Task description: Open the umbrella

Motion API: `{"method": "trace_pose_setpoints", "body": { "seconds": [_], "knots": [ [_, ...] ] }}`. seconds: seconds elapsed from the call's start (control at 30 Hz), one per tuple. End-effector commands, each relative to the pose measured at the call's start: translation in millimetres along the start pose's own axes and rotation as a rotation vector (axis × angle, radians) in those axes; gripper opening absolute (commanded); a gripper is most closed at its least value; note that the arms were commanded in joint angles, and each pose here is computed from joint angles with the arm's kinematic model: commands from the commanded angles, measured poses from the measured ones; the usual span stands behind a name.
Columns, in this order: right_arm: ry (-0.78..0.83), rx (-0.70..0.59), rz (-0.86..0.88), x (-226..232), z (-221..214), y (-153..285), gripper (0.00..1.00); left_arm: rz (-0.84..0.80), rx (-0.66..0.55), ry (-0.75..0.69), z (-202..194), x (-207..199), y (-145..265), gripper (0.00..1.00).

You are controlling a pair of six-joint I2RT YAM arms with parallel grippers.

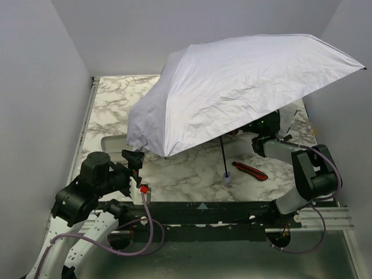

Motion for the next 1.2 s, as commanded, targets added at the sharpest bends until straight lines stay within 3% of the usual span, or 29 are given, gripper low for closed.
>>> {"method": "trace_pose_setpoints", "body": {
  "seconds": [0.0, 0.1, 0.27, 0.4, 0.53, 0.67, 0.77, 0.87, 1.0, 1.17],
  "knots": [
    [0.124, -0.061, 0.0, -15.6, 10.6, -0.8, 0.01, -0.192, -0.142, 0.127, 23.9, -30.5, 9.2, 0.98],
    [0.067, -0.09, 0.023, -20.0, 17.1, -1.5, 0.01, -0.213, -0.2, 0.195, 33.9, -24.0, 12.6, 0.98],
    [0.004, -0.12, 0.059, -18.9, 24.5, -4.4, 0.0, -0.298, -0.398, 0.284, 66.0, -6.2, 29.0, 0.98],
    [0.026, -0.127, 0.044, -12.7, 25.6, -3.5, 0.0, -0.207, -0.414, 0.456, 75.7, 42.4, 36.4, 0.98],
    [0.047, -0.146, -0.027, -11.0, 16.1, 3.7, 0.0, -0.012, -0.43, 0.689, 84.0, 101.0, 46.0, 0.98],
    [0.009, -0.112, -0.058, -16.9, -3.4, 11.7, 0.02, 0.108, -0.505, 0.704, 96.9, 158.3, 72.1, 0.98],
    [-0.028, -0.108, -0.078, -26.7, -11.1, 14.4, 0.07, 0.287, -0.453, 0.676, 91.1, 206.2, 93.2, 0.98],
    [-0.031, -0.119, -0.096, -31.9, -15.4, 16.7, 0.18, 0.463, -0.378, 0.762, 76.9, 239.9, 105.4, 0.98],
    [-0.018, -0.115, -0.147, -39.5, -27.0, 23.2, 0.32, 0.638, -0.235, 0.927, 39.3, 244.3, 99.8, 0.98],
    [0.028, -0.106, -0.226, -44.7, -35.7, 31.2, 0.55, 0.732, -0.09, 1.062, 2.1, 227.2, 86.9, 0.98]
  ]
}}
Point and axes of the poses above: each gripper's point midway between its finger pads, its own y axis back along the fingers, its own x axis along the line the jaws close on, z = x × y, the point moved 6 cm from there along y, back along the fingers, and after that the axes turned 14 degrees about -y, right-handed, at the moved point
